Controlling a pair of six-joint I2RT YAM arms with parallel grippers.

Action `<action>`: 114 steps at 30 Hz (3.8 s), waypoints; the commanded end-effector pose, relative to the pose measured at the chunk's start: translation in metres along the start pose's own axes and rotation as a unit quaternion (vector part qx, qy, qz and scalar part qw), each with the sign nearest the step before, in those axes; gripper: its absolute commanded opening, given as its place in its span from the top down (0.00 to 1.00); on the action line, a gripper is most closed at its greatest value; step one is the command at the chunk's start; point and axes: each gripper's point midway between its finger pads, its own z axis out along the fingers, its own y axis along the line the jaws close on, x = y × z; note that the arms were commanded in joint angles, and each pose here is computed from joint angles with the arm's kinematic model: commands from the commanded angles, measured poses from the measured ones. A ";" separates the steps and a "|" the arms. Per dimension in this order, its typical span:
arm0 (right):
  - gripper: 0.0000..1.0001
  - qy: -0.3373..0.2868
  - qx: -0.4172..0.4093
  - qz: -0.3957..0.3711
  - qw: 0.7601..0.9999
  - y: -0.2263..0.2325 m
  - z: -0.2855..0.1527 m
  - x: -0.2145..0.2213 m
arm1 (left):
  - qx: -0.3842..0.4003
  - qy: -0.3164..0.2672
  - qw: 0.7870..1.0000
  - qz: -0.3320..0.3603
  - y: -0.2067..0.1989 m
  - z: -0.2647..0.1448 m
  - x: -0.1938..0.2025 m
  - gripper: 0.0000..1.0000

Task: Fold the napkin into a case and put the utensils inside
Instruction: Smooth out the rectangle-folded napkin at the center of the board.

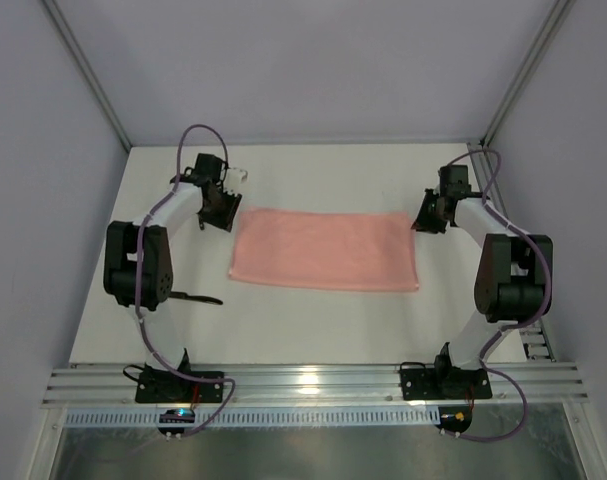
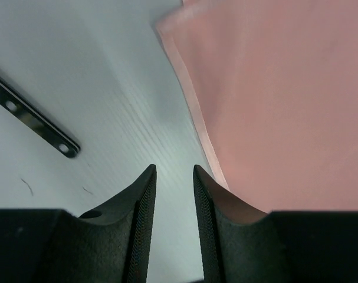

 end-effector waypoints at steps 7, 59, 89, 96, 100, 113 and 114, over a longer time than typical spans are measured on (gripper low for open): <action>0.74 -0.056 -0.034 -0.053 0.996 0.028 0.025 -0.073 | -0.022 -0.066 0.997 -0.031 0.030 0.042 -0.083 0.66; 0.96 -0.056 -0.051 -0.053 0.996 0.030 0.007 -0.056 | 0.057 -0.143 0.988 -0.024 0.001 0.018 -0.121 1.00; 0.96 -0.010 0.047 0.029 0.998 -0.018 -0.013 -0.021 | 0.070 -0.160 0.984 0.020 -0.037 0.008 -0.148 1.00; 0.96 0.065 0.065 0.076 0.993 -0.046 0.041 0.015 | 0.051 -0.114 0.992 0.020 -0.034 0.057 -0.136 1.00; 0.96 0.072 0.077 0.075 0.992 -0.053 0.047 0.013 | 0.041 -0.107 0.993 0.019 -0.029 0.064 -0.134 1.00; 0.96 0.075 0.046 0.035 0.996 -0.042 0.060 -0.010 | 0.030 -0.154 0.987 0.017 -0.021 0.049 -0.184 0.75; 0.96 0.071 0.045 0.029 0.996 -0.041 0.060 -0.015 | 0.033 -0.162 0.986 0.021 -0.023 0.046 -0.192 0.73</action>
